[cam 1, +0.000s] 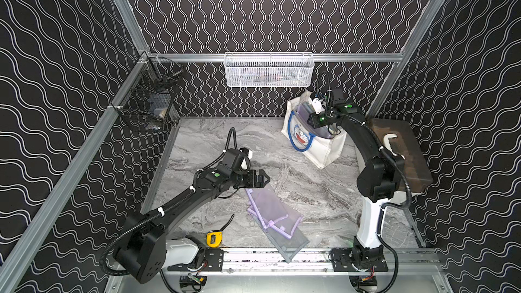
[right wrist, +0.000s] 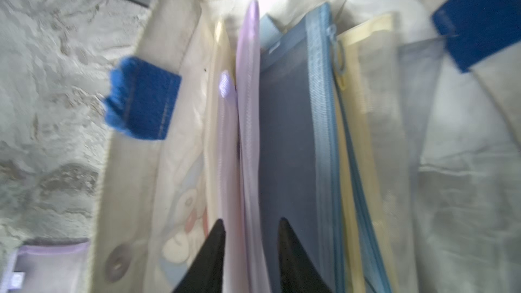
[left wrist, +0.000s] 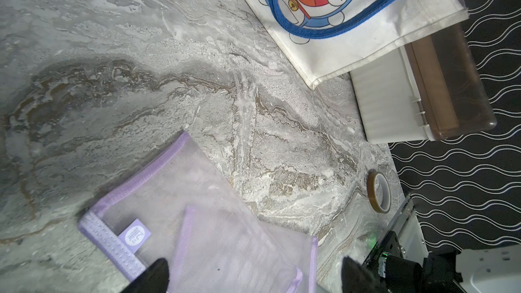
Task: Put the pencil pouch into the canvas bag
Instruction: Place the pencil pouch in the canvas bag, then pick up the pencil pouch.
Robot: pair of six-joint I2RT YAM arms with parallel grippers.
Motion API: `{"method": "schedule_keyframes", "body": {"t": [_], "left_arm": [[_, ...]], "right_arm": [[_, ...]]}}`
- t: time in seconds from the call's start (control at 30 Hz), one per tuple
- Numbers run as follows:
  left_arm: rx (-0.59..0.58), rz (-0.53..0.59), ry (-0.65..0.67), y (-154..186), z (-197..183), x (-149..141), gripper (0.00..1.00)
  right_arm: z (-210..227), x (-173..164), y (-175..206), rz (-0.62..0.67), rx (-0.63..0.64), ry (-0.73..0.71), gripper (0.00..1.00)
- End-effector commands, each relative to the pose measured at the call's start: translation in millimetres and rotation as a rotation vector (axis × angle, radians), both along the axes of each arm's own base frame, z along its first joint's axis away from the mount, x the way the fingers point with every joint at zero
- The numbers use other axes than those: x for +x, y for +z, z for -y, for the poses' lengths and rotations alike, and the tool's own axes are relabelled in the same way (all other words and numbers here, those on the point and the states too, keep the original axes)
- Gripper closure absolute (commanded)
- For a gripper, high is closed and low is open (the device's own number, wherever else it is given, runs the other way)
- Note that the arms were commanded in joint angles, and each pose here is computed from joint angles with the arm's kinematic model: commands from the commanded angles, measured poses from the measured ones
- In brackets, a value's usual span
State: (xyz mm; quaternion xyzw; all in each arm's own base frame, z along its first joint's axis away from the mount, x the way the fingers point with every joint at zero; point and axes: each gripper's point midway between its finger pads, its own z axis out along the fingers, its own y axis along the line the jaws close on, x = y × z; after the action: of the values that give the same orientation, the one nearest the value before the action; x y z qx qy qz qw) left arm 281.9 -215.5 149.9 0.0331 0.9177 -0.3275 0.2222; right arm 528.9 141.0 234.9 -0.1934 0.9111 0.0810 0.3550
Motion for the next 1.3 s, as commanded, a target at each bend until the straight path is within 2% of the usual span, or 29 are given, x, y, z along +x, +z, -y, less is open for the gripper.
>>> {"method": "schedule_keyframes", "body": {"t": [0.0, 0.17, 0.27, 0.37, 0.53, 0.63, 0.77, 1.03, 1.27], "left_arm": [[0.025, 0.011, 0.002, -0.2, -4.6, -1.6, 0.01], [0.042, -0.031, 0.034, -12.8, -12.8, -10.2, 0.01], [0.033, -0.075, 0.054, -27.2, -15.9, -17.5, 0.02], [0.032, -0.137, 0.07, -45.1, -19.6, -25.5, 0.03], [0.022, -0.235, 0.123, -73.6, -30.5, -35.5, 0.1], [-0.002, -0.266, 0.14, -82.1, -31.8, -37.9, 0.15], [-0.03, -0.286, 0.152, -91.7, -28.3, -36.0, 0.2], [-0.061, -0.29, 0.15, -104.0, -21.3, -19.6, 0.36], [-0.07, -0.289, 0.12, -105.9, -14.2, -9.6, 0.45]], "right_arm": [[9.0, -5.0, 44.7, 0.082, 0.026, -0.075, 0.51], [12.5, -27.3, 92.3, 0.124, 0.095, -0.174, 0.36], [-16.3, -58.8, 92.8, 0.068, 0.187, -0.126, 0.34], [-57.4, -105.7, 59.5, -0.075, 0.27, -0.052, 0.32], [-122.4, -198.6, -40.4, -0.398, 0.377, 0.023, 0.3], [-141.8, -227.4, -87.2, -0.545, 0.482, 0.006, 0.3], [-150.9, -239.5, -132.8, -0.659, 0.514, -0.021, 0.3], [-170.1, -236.6, -183.7, -0.789, 0.52, -0.011, 0.32], [-182.4, -239.1, -200.7, -0.837, 0.525, -0.004, 0.35]]}}
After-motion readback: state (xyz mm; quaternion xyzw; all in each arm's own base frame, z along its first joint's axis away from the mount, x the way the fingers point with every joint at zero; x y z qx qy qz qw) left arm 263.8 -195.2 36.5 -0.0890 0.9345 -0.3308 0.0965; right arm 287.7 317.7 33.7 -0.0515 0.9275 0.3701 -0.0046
